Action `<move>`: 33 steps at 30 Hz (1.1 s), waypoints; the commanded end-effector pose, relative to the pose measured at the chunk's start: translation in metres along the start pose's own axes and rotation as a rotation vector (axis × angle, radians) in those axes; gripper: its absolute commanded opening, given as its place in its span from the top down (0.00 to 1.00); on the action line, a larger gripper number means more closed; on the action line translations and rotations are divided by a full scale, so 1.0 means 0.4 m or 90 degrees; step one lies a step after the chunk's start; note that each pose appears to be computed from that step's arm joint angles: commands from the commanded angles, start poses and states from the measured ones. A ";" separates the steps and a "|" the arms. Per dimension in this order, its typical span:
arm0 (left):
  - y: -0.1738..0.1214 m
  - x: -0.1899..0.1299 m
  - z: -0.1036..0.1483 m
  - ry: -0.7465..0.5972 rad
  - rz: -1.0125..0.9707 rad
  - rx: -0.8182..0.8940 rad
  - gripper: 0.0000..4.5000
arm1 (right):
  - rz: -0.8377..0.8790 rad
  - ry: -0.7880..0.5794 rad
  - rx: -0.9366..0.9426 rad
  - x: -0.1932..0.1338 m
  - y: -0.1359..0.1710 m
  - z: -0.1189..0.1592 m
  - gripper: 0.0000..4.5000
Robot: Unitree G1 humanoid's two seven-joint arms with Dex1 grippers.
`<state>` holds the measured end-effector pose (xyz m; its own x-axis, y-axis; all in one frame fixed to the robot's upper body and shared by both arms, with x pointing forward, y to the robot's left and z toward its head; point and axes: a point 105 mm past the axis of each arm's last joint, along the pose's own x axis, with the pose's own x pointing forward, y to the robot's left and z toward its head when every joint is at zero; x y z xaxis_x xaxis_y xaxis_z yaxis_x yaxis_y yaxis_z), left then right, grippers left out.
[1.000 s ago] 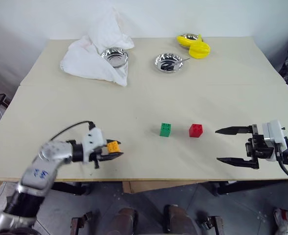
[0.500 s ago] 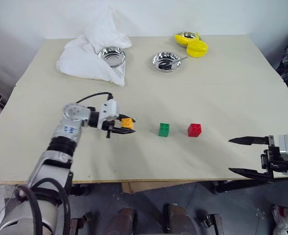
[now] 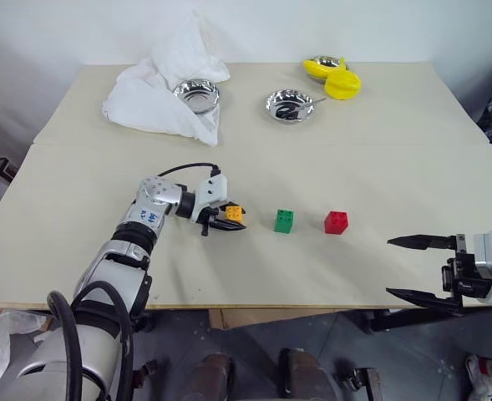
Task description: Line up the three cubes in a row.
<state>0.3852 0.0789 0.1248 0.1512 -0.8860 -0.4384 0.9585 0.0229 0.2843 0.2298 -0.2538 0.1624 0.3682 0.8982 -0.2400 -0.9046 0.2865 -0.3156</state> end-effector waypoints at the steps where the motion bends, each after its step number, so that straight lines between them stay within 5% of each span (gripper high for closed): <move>1: 0.013 0.007 0.031 -0.017 0.005 0.022 0.66 | -0.003 -0.015 -0.019 0.002 -0.003 0.019 0.00; 21: 0.010 -0.049 -0.001 0.013 -0.008 0.018 0.66 | -0.004 -0.016 -0.017 0.003 -0.002 0.015 0.00; 30: 0.025 -0.068 0.026 -0.030 0.024 0.045 0.04 | 0.000 -0.021 -0.018 0.010 -0.007 0.014 0.00; 33: 0.022 -0.095 0.017 -0.026 0.024 0.048 0.01 | 0.003 -0.022 -0.018 0.012 -0.009 0.013 0.00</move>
<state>0.3844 0.1029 0.1344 0.1552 -0.8945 -0.4192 0.9496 0.0181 0.3129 0.2341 -0.2496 0.1642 0.3630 0.9059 -0.2180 -0.9015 0.2823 -0.3280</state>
